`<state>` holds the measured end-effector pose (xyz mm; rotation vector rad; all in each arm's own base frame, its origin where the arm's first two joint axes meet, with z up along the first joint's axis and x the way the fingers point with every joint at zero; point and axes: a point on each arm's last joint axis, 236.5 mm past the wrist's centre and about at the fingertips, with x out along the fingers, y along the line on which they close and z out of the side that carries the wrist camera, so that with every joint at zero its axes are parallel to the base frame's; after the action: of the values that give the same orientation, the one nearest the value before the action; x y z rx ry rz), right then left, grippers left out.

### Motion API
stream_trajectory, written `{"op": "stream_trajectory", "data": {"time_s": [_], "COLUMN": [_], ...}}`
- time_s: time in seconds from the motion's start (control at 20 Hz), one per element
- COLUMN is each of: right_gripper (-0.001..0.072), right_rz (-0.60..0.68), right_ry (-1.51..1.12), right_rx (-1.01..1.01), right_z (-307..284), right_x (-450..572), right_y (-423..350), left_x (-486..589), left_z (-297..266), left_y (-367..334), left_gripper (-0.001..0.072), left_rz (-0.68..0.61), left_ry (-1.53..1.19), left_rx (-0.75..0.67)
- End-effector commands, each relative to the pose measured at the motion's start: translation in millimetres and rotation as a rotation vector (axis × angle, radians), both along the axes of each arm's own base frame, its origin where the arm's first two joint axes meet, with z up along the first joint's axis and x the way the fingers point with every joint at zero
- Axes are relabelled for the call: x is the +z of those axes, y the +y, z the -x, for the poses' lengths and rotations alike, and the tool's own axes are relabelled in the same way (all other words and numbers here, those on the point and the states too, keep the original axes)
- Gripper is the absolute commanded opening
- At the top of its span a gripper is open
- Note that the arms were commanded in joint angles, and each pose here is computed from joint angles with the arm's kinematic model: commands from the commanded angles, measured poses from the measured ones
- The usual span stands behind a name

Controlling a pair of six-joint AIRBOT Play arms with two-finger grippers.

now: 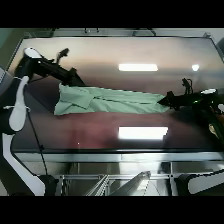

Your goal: Fold the shirts.

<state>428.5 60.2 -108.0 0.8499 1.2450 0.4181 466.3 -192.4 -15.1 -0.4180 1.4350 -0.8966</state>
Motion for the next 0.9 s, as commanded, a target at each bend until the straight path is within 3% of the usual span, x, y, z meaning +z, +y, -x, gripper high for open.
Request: {"op": "stream_trajectory", "data": {"time_s": [0.0, 0.2, 0.5, 0.6, 0.75, 0.85], "right_gripper": [0.0018, 0.0017, 0.0016, 0.0016, 0.0016, 0.0016], "right_rz": [-0.062, -0.083, -0.094, -0.074, -0.024, 0.033], "right_ry": [-0.026, -0.071, -0.126, -0.160, -0.237, -0.258], "right_rx": [0.008, 0.009, 0.042, 0.026, -0.051, -0.098], "right_z": [-1.7, 2.1, 18.5, 19.7, 21.0, 26.1], "right_x": [21.9, 54.6, 98.2, 112.7, 148.4, 175.2], "right_y": [10.2, -3.0, -17.4, -28.4, -66.5, -98.9], "left_x": [-40.3, -87.9, -100.7, -65.7, 60.5, 116.8], "left_z": [25.3, 39.2, 72.7, 68.8, 66.5, 56.8], "left_y": [-72.0, -120.4, -165.0, -185.7, -208.2, -175.2], "left_gripper": [0.0004, 0.0005, 0.0005, 0.0005, 0.0004, 0.0004], "left_rz": [-0.035, -0.161, -0.163, -0.058, 0.298, 0.358], "left_ry": [0.024, -0.016, 0.026, 0.021, -0.074, -0.145], "left_rx": [-0.120, -0.163, -0.221, -0.215, -0.277, -0.231]}}
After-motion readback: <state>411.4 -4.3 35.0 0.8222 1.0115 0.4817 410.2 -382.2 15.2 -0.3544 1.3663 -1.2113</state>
